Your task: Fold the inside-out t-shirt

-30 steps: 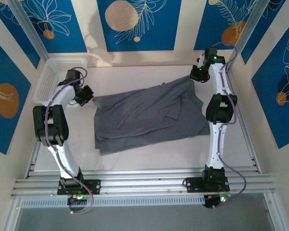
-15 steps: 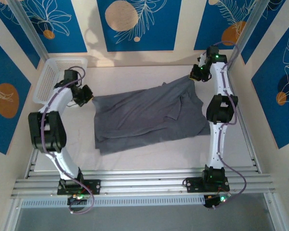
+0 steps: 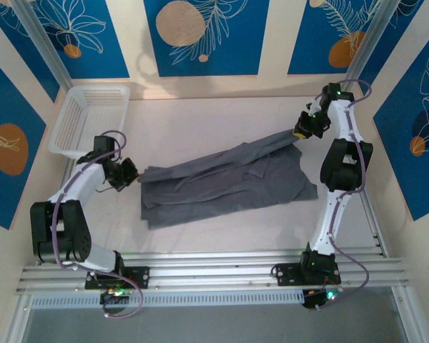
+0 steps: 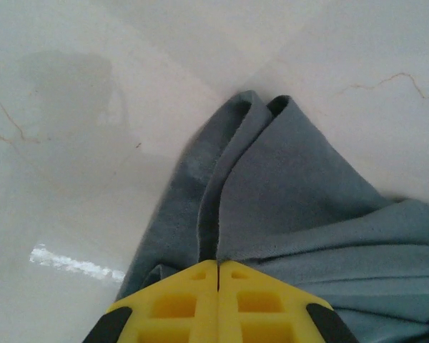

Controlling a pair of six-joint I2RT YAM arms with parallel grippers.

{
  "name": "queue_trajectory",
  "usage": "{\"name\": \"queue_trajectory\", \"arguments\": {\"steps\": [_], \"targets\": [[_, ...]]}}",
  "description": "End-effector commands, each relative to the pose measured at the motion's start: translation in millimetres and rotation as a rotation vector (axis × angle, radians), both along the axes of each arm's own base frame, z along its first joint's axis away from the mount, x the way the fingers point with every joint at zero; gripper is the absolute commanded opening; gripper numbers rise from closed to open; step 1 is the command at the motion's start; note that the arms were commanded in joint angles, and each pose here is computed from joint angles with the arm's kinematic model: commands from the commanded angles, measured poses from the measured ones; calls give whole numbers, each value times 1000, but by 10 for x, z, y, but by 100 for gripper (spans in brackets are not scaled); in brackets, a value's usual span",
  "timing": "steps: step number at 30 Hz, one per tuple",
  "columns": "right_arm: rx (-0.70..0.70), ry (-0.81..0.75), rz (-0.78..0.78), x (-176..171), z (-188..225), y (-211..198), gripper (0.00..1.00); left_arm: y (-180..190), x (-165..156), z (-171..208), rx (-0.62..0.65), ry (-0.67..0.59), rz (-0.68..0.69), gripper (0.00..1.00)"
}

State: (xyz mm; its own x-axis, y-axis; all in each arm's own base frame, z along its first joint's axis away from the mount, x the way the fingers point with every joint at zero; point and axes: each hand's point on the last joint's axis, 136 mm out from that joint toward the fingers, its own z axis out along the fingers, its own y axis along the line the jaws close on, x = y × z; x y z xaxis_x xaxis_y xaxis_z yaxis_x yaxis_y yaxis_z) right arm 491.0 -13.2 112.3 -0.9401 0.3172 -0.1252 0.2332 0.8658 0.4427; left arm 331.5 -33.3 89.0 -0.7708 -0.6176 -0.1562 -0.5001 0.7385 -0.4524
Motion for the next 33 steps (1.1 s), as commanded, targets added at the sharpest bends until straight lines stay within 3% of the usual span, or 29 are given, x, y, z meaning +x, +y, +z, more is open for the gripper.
{"name": "queue_trajectory", "arguments": {"steps": [1, 5, 11, 15, 20, 25, 33], "targets": [[-27, -34, 26, 18, 135, 98, 3, 11, 76, 97, 2, -49, -12, 0], [-35, -19, -43, -89, -30, 75, 3, 14, 71, 199, 8, -98, -13, 0], [-44, 84, -195, -411, -514, -113, 18, -39, -162, -299, -30, 17, 8, 0], [-105, 14, -251, -425, -178, -304, 40, -153, -140, -142, -70, -75, -22, 21], [-69, -112, -218, -227, 261, -220, 48, -26, -89, 318, 24, -250, -5, 46], [-98, -99, -119, 133, 153, 77, 51, -237, -35, 517, 26, -326, -83, 47], [-221, -1, -39, 572, -364, 194, 57, -614, -54, 510, 60, -325, -232, 50]]}}
